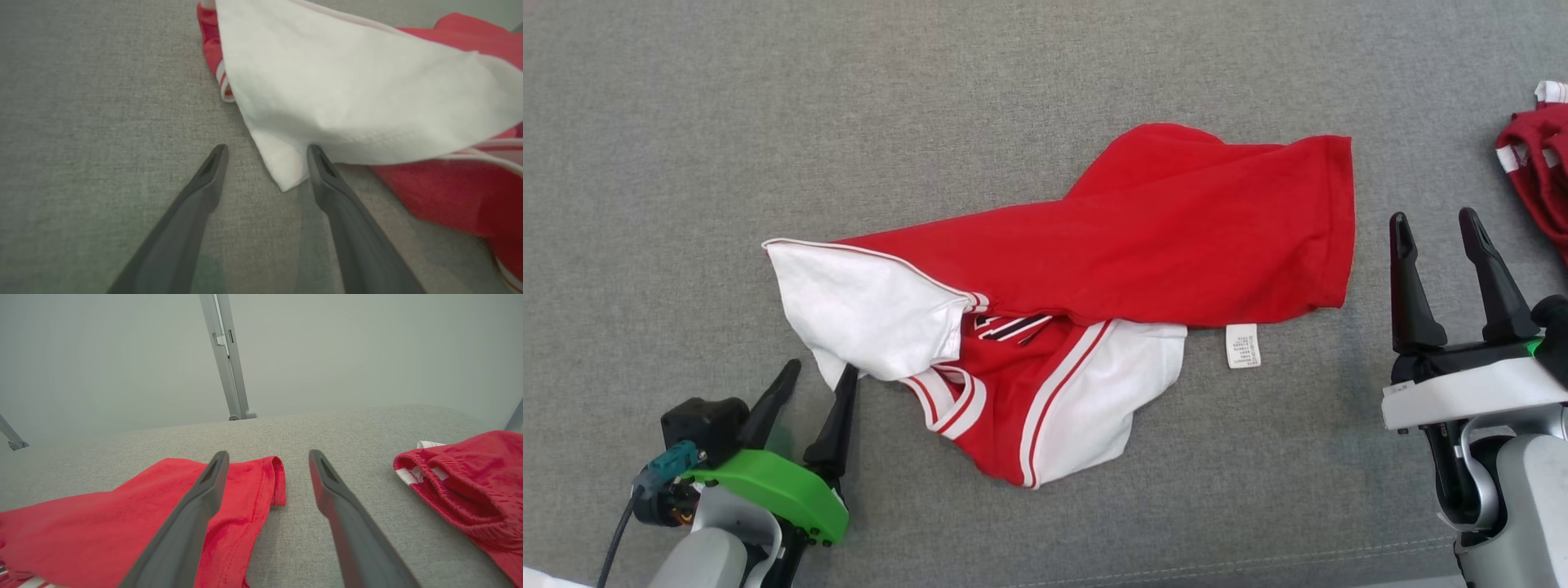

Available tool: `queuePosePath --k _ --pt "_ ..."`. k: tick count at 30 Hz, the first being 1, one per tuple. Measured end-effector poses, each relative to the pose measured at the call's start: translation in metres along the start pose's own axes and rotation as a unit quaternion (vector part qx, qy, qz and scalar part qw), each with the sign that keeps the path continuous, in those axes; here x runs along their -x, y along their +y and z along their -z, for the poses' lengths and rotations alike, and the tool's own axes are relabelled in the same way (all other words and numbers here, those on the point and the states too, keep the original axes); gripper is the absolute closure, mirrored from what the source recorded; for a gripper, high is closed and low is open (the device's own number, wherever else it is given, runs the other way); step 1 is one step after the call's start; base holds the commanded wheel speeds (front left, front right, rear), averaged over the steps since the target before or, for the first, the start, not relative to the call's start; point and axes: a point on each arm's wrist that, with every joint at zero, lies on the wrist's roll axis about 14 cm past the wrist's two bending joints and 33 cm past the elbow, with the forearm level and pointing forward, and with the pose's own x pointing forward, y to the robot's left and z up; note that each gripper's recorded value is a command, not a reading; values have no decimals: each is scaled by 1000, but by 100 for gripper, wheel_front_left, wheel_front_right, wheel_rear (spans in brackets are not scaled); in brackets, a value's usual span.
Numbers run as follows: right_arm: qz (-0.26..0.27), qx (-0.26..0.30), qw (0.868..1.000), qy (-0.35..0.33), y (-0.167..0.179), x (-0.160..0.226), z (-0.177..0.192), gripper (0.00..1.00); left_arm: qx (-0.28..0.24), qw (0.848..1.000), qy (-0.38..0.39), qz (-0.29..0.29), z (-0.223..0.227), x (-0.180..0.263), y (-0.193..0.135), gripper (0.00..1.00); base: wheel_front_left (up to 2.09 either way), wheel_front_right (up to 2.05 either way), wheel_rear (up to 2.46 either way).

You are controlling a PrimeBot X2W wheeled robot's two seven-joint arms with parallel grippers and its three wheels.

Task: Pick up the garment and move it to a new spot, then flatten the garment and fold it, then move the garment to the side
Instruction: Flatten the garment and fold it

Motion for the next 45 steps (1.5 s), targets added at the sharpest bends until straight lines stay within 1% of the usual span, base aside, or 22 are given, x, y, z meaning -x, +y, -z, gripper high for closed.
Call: queuePosePath --k 3,4,5,6,7,11,14,19,26,31,38,45 --pt "4 1 1000 0 -3 0 1 0 0 1000 2 1 1 -10 1 0 0 0 0" --pt "5 1 1000 1 -4 0 2 0 2 1000 5 2 2 -12 1 6 0 0 0" --pt "7 1 1000 2 -5 1 2 0 3 1000 8 2 4 -14 1 34 0 0 0" --pt "8 1 1000 2 -6 1 2 0 3 1000 8 1 4 -17 2 71 0 0 0" --pt "10 2 1000 3 -7 2 3 0 2 1000 12 1 6 -19 3 100 0 0 0" --pt "15 2 1000 5 -10 4 4 0 -1 1000 6 -4 4 -24 7 100 0 0 0" --pt "18 3 1000 2 -12 4 3 0 -11 1000 -16 -10 -4 -24 8 100 0 0 0" --pt "20 5 1000 -3 -14 4 -1 0 -37 997 -71 -21 -37 -18 9 100 0 0 0" --pt "20 7 1000 4 -15 7 0 0 -66 990 -124 -18 -77 1 -5 100 0 0 0" --pt "17 4 999 45 -13 18 23 0 -71 988 -135 -19 -91 11 -13 100 0 0 0" --pt "-5 -21 993 113 6 29 66 0 -75 988 -136 -17 -98 14 -17 100 0 0 0" --pt "-33 -31 988 148 22 19 93 0 -74 989 -131 -15 -96 11 -17 100 0 0 0"
